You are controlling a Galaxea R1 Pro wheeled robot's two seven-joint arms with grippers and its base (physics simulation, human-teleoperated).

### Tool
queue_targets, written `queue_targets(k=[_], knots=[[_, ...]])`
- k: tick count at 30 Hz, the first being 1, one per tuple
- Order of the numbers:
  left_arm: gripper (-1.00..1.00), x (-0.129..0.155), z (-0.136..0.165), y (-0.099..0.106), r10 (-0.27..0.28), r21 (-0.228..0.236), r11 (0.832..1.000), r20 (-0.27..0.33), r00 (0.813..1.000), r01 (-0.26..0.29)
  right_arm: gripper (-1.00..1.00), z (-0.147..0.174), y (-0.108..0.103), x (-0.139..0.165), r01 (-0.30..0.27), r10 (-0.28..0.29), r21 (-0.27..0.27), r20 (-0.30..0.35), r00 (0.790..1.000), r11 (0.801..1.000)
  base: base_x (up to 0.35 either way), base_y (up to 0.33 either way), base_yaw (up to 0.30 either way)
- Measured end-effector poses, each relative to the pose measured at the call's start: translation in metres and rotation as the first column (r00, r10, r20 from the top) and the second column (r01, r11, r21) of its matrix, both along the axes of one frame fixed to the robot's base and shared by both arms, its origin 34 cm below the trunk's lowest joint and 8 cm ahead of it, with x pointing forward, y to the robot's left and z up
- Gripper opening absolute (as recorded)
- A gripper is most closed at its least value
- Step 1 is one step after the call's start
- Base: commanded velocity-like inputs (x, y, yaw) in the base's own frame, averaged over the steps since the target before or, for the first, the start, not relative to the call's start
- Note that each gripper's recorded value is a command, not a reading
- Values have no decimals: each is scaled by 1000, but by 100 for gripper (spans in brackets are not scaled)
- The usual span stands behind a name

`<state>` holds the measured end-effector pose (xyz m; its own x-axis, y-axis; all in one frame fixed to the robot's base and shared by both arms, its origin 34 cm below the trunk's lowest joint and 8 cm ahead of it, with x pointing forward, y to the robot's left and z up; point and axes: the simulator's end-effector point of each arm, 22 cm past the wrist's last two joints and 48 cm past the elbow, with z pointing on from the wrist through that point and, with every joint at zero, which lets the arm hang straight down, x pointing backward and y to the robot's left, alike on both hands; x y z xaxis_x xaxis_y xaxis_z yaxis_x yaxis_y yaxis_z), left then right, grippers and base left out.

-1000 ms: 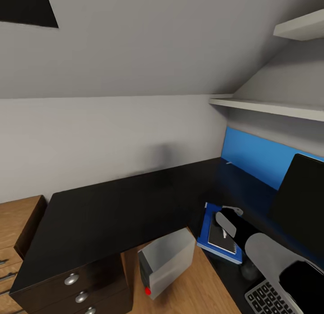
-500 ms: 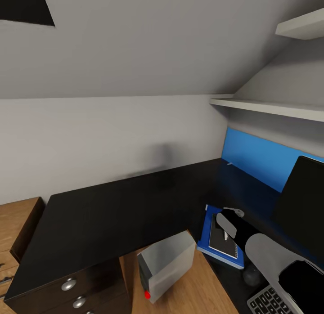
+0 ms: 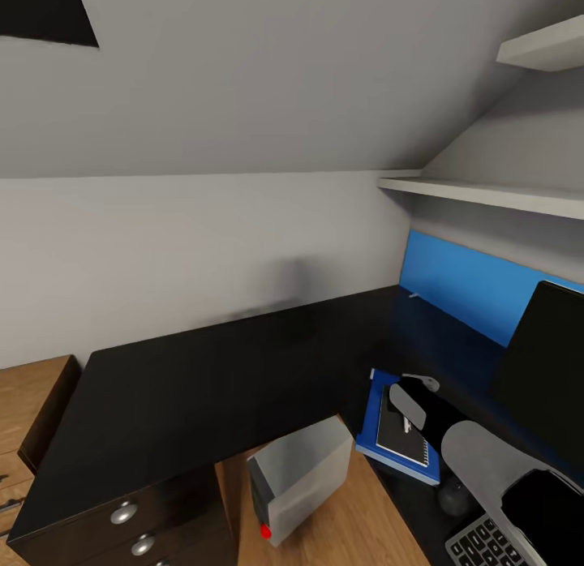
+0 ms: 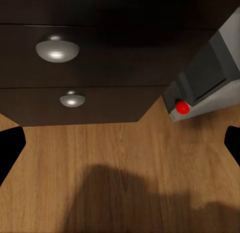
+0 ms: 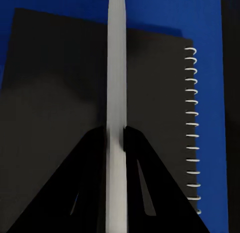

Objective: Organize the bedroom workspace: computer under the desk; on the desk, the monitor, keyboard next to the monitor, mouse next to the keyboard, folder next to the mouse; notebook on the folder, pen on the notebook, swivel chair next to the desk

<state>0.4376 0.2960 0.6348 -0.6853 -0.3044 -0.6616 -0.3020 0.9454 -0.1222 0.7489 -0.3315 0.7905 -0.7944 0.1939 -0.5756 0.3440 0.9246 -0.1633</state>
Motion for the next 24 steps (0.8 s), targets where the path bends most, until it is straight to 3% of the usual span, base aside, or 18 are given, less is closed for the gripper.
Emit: queue_targets(k=[1, 2, 24], knots=[[100, 0, 0, 0, 0, 0, 1000, 0, 1000, 0, -100, 0, 0, 0, 0, 0, 0, 0, 1000, 1000, 0, 0, 0], [100, 0, 0, 0, 0, 0, 1000, 0, 1000, 0, 100, 0, 0, 0, 0, 0, 0, 0, 1000, 1000, 0, 0, 0], [100, 0, 0, 0, 1, -1, 1000, 0, 1000, -1, 100, 4, 3, 4, -6, 6, 4, 17, 1000, 1000, 0, 0, 0]])
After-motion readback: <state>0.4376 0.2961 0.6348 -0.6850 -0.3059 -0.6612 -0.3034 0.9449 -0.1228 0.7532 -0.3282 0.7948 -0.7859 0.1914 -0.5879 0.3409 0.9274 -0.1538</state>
